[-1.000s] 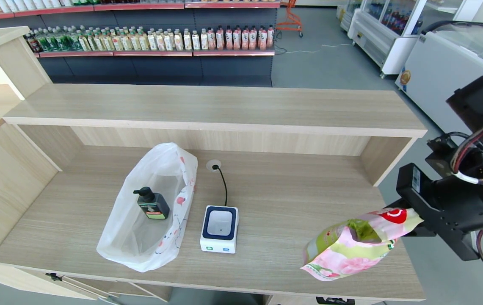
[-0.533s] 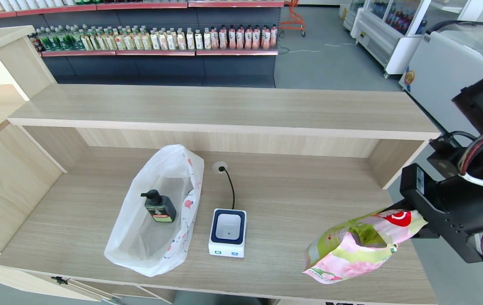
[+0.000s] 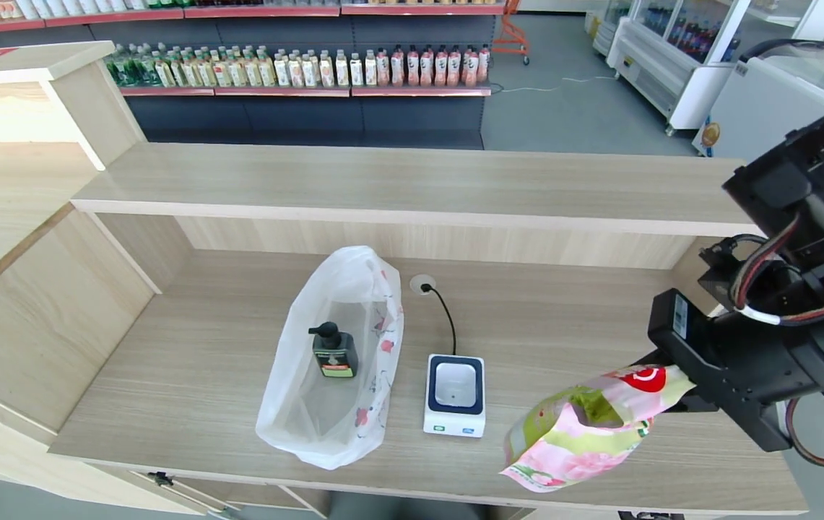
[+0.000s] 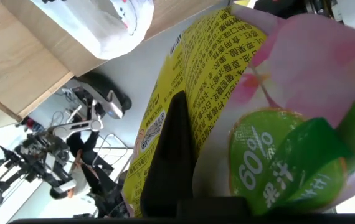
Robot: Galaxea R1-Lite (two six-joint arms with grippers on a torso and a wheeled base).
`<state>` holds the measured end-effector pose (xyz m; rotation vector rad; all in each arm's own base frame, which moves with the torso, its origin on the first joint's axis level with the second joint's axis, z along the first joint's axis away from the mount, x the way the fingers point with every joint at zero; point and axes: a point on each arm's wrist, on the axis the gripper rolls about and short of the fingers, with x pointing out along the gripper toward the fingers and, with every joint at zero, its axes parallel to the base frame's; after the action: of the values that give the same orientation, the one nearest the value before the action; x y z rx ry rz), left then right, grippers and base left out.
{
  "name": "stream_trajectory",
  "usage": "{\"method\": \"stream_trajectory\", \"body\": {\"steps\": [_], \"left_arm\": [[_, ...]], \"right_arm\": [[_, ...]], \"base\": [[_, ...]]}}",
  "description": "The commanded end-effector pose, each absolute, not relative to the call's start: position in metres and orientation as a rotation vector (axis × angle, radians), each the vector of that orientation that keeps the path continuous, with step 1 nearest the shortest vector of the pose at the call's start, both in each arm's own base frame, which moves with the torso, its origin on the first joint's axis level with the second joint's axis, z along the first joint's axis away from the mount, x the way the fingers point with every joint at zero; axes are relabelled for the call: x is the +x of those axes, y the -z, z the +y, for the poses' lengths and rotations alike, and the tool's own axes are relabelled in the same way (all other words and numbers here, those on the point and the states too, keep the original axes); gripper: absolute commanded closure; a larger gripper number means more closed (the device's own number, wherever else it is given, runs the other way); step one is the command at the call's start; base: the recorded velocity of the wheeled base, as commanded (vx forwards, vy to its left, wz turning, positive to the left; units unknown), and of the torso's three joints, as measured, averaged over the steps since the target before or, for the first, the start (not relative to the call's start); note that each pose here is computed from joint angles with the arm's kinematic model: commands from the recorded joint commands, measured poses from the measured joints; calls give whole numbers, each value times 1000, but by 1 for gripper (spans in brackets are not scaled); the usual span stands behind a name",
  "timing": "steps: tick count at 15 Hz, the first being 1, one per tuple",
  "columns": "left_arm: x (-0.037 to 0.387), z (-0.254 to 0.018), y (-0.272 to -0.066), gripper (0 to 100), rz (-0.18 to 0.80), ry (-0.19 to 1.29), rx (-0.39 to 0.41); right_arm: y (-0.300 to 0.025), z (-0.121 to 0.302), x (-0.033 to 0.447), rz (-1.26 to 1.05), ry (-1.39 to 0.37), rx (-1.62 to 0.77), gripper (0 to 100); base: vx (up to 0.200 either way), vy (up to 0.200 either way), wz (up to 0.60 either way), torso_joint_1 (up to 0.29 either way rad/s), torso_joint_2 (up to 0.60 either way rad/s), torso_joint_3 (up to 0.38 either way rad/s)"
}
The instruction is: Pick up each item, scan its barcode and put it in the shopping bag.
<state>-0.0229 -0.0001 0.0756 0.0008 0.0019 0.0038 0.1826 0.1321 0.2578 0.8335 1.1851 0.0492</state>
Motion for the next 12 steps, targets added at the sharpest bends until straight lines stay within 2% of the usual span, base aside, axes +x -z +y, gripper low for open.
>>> {"method": "stream_trajectory", "body": {"steps": [1, 5, 8, 12], "left_arm": [[-23, 0, -76, 0, 2, -5, 2], [-23, 0, -76, 0, 2, -5, 0], [-23, 0, -76, 0, 2, -5, 0], [-23, 0, -76, 0, 2, -5, 0]], "right_arm": [[-242, 140, 201, 1226, 9, 816, 100], [-217, 158, 240, 1232, 38, 828, 100], [-223, 167, 248, 1221, -43, 886, 100], [-212, 155, 261, 1230, 39, 932, 100]], "base": [[0, 0, 0, 0, 0, 0], [0, 0, 0, 0, 0, 0], [0, 0, 0, 0, 0, 0], [0, 0, 0, 0, 0, 0]]}}
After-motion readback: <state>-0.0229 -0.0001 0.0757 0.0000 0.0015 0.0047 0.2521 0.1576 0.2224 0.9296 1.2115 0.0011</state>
